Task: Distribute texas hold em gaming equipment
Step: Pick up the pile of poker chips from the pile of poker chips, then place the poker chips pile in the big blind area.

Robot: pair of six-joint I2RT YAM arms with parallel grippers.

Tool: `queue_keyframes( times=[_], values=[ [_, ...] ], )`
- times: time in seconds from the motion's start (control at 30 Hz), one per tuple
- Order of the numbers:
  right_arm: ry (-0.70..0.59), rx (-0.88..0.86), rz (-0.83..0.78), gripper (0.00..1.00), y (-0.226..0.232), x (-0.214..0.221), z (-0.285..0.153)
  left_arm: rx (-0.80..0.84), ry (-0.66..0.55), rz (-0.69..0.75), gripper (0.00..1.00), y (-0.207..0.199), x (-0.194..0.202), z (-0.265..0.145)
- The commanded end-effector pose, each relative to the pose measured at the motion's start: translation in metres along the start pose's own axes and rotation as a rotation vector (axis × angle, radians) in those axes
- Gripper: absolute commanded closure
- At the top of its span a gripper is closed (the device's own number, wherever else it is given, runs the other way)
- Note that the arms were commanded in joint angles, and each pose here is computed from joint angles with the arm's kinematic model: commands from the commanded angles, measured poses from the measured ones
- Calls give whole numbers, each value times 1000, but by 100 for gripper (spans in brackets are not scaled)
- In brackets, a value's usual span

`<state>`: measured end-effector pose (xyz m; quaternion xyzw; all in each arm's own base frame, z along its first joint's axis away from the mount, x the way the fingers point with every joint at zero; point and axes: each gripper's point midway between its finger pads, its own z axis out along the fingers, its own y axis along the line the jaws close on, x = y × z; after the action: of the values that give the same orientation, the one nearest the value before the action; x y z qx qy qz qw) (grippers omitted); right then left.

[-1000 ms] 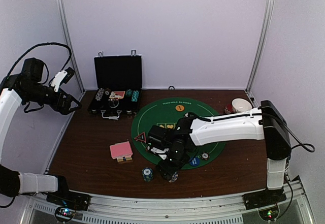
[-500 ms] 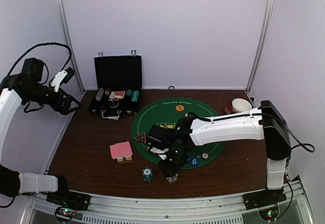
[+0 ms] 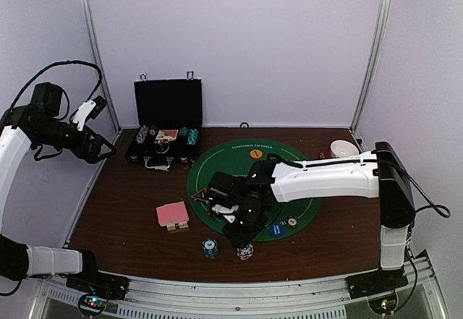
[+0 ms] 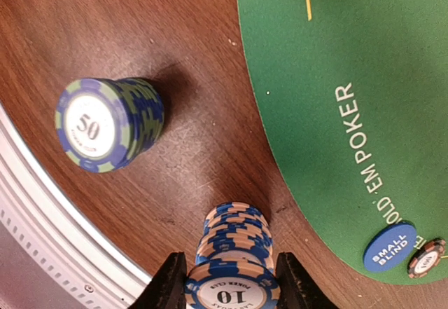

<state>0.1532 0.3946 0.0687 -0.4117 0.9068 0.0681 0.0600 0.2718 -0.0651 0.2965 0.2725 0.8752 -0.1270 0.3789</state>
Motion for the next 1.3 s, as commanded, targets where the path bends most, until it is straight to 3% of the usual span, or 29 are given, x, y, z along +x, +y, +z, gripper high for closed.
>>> queue_keyframes(
  times=[0.0, 0.27, 0.73, 1.03, 1.27],
  values=[
    [-85, 22, -6, 79, -1, -16, -42, -4, -20, 20, 3, -1, -4, -6],
    [-161, 80, 92, 79, -55, -45, -74, -2, -16, 20, 2, -1, -4, -6],
    [-237, 192, 346, 82, -221, -112, -69, 10, -12, 18, 2, -3, -2, -3],
    [-271, 174, 413, 83, -259, -165, -24, 20, -12, 16, 2, -3, -2, -1],
    [-302, 200, 443, 82, -282, -180, -1, 30, 8, 1, 2, -2, 3, 4]
  ],
)
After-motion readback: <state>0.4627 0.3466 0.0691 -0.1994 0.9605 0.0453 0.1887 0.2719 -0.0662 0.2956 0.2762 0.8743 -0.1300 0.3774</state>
